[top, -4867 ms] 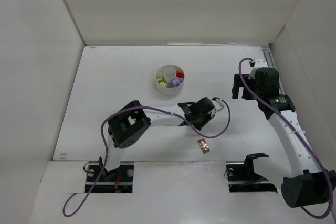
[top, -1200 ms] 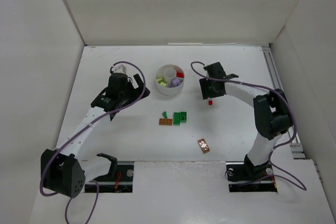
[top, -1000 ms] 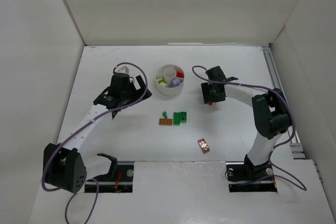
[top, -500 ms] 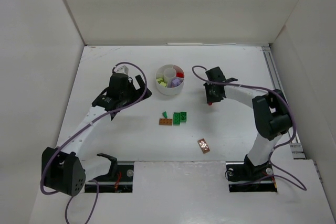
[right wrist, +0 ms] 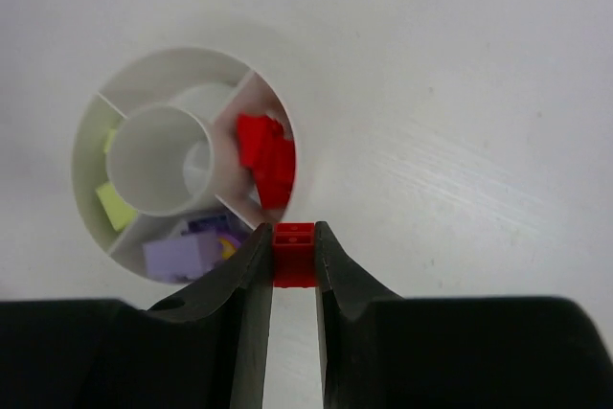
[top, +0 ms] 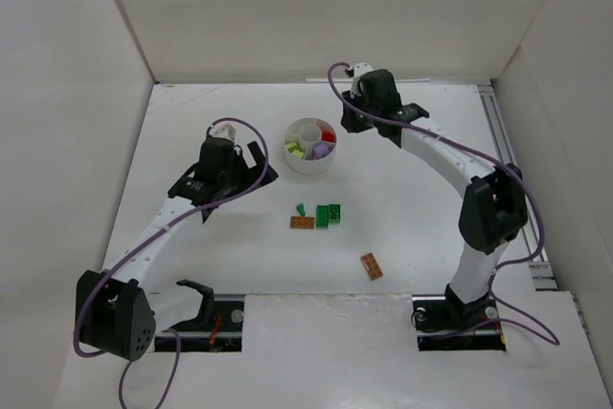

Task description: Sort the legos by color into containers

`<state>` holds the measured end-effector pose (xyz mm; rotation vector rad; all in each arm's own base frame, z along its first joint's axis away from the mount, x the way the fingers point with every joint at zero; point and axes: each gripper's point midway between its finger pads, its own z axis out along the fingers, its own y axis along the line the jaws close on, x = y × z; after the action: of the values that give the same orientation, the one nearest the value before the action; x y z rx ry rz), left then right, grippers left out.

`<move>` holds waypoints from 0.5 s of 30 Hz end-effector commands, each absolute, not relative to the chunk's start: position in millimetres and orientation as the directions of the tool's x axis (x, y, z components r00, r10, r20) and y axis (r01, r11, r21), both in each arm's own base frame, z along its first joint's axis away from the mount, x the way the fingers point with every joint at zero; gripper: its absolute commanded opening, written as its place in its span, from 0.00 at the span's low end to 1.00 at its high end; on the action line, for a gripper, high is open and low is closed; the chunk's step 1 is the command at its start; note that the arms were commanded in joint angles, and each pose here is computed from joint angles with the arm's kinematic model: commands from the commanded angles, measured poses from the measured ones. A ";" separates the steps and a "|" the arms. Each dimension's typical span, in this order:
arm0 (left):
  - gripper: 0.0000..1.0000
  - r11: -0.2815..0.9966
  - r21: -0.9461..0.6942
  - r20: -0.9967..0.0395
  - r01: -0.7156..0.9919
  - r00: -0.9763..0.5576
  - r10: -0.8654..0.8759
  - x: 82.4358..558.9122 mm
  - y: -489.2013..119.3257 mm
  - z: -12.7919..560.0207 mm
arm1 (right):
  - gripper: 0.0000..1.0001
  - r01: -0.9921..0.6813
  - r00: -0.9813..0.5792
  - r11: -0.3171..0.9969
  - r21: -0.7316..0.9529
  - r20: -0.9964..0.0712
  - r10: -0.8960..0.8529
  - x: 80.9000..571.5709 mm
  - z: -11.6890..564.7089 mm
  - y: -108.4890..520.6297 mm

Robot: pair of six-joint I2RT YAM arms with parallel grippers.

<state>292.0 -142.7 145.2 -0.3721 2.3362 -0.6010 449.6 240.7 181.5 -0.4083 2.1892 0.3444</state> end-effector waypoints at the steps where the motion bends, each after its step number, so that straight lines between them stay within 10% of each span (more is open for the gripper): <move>1: 1.00 0.846 -0.530 -0.574 -0.060 -0.708 -0.410 294.3 -145.5 153.0 | 0.07 -0.485 -0.515 0.869 0.098 -0.836 -0.193 464.8 197.6 270.6; 15: 1.00 0.846 -0.531 -0.567 -0.046 -0.722 -0.395 296.8 -149.7 150.3 | 0.27 -0.538 -0.521 0.836 0.111 -0.823 -0.226 479.6 183.9 313.3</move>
<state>292.2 -145.8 144.7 -0.3522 2.3406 -0.6174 475.3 299.2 147.1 -0.5399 2.2118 0.4151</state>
